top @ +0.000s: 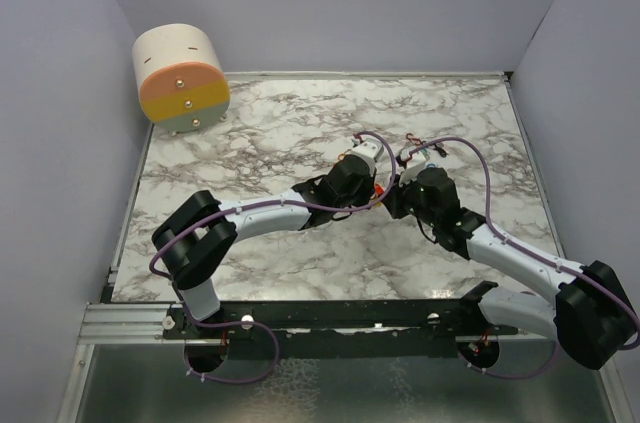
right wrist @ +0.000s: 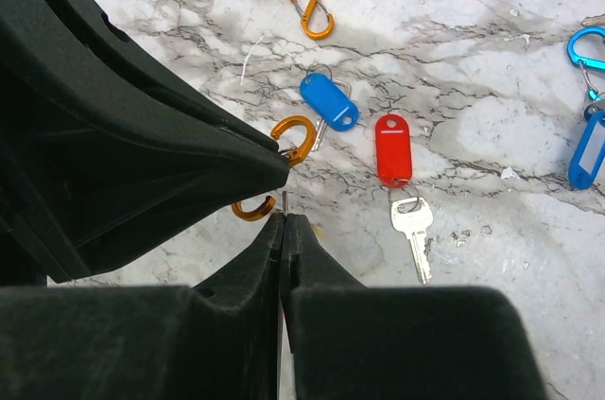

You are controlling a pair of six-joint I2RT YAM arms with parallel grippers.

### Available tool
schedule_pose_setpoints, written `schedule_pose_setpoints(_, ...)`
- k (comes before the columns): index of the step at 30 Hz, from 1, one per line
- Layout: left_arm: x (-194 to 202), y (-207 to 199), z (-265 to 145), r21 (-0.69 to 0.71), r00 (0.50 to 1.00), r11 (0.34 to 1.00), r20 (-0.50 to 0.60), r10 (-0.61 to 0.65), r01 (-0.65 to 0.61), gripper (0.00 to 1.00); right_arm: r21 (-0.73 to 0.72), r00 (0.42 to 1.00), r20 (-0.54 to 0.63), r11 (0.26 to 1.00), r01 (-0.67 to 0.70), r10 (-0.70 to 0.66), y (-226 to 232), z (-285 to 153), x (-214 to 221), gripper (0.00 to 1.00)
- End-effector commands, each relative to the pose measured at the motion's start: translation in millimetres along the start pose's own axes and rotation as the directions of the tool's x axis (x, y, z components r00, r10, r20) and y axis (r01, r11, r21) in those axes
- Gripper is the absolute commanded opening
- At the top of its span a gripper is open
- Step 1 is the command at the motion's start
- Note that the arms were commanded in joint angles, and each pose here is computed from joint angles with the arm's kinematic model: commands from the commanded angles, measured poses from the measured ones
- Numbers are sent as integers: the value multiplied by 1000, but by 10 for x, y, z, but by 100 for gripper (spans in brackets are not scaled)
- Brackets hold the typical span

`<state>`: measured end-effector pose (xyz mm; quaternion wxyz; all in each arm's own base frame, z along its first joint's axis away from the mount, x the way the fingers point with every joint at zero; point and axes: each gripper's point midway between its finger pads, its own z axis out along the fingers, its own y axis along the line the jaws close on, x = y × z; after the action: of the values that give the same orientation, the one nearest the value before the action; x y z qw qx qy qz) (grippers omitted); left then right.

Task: Put the keys on the keyring

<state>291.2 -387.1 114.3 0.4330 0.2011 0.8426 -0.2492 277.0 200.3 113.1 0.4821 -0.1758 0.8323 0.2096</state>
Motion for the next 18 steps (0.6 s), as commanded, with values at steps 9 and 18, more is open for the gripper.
schedule_pose_setpoints(9,-152,-121,-41,60,999,998,38,11,-13,0,-64,998,45,997,36,-33,132,5,-167,1)
schedule_pose_setpoints(18,-69,-99,34,51,1000,999,16,18,-19,0,-103,997,59,994,48,-42,198,-24,-177,1)
